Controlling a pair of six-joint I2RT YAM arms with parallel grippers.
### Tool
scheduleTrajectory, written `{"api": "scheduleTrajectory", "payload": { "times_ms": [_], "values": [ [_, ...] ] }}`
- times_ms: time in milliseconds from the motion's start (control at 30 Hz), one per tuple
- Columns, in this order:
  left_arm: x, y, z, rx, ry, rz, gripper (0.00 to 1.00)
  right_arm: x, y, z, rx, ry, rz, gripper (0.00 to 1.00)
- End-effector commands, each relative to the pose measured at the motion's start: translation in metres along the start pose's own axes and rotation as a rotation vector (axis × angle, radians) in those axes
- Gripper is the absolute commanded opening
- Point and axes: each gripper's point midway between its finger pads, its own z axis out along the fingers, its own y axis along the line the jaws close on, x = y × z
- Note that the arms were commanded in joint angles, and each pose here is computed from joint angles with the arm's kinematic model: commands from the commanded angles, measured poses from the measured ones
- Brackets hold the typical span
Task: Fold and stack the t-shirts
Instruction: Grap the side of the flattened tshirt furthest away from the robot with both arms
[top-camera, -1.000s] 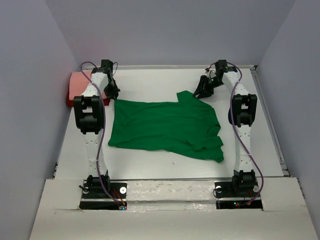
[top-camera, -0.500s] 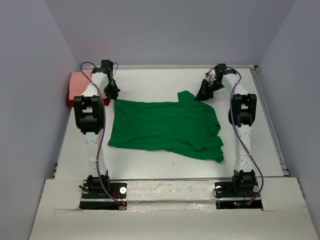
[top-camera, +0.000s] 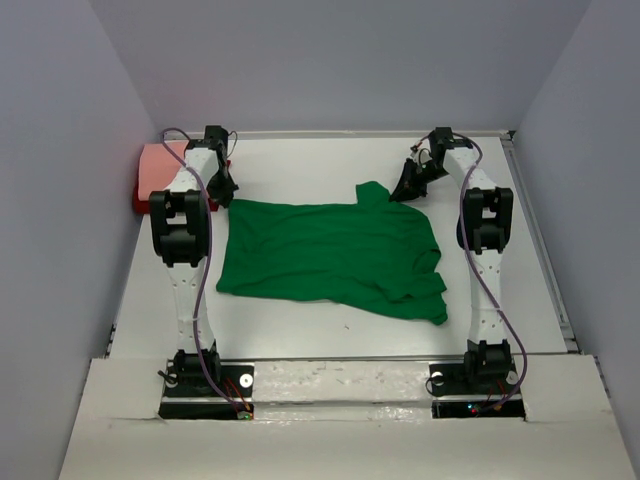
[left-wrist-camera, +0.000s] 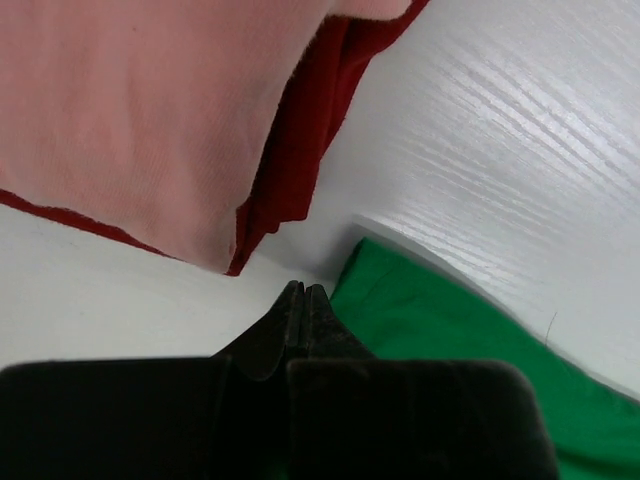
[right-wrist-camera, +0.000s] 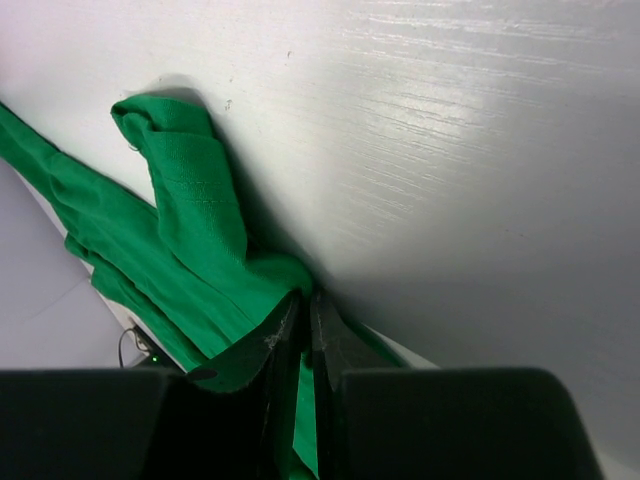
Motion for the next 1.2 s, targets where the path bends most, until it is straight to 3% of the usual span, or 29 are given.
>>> {"api": "scheduleTrajectory", "payload": {
  "times_ms": [0,67,200,333,600,767,967,1167],
  "values": [
    [-0.002,0.009,-0.001,-0.039,0.004,-0.01,0.0,-0.008,-0.001,-0.007,0.048,-0.039,-0.065,0.14],
    [-0.003,0.004,-0.003,-0.007,0.002,-0.003,0.03,-0.008,-0.002,-0.008,0.052,-0.036,-0.074,0.14],
    [-0.015,-0.007,-0.014,0.058,-0.044,-0.009,0.29,-0.005,0.001,-0.005,0.05,-0.029,-0.085,0.14],
    [-0.027,-0.012,-0.029,0.092,-0.09,-0.017,0.3,-0.004,-0.001,-0.003,0.054,-0.025,-0.082,0.14],
    [-0.054,0.026,-0.055,-0.12,-0.204,-0.073,0.29,-0.005,-0.002,0.0,0.049,-0.02,-0.075,0.14],
    [-0.055,0.031,-0.056,-0.153,-0.212,-0.095,0.27,-0.002,0.002,0.002,0.049,-0.013,-0.081,0.14],
    [-0.037,-0.021,-0.043,0.152,-0.138,-0.007,0.26,-0.003,0.004,0.0,0.046,-0.018,-0.09,0.13],
    [-0.029,-0.042,-0.045,0.31,-0.115,0.028,0.27,-0.001,0.0,0.002,0.057,-0.011,-0.091,0.13]
  ]
}}
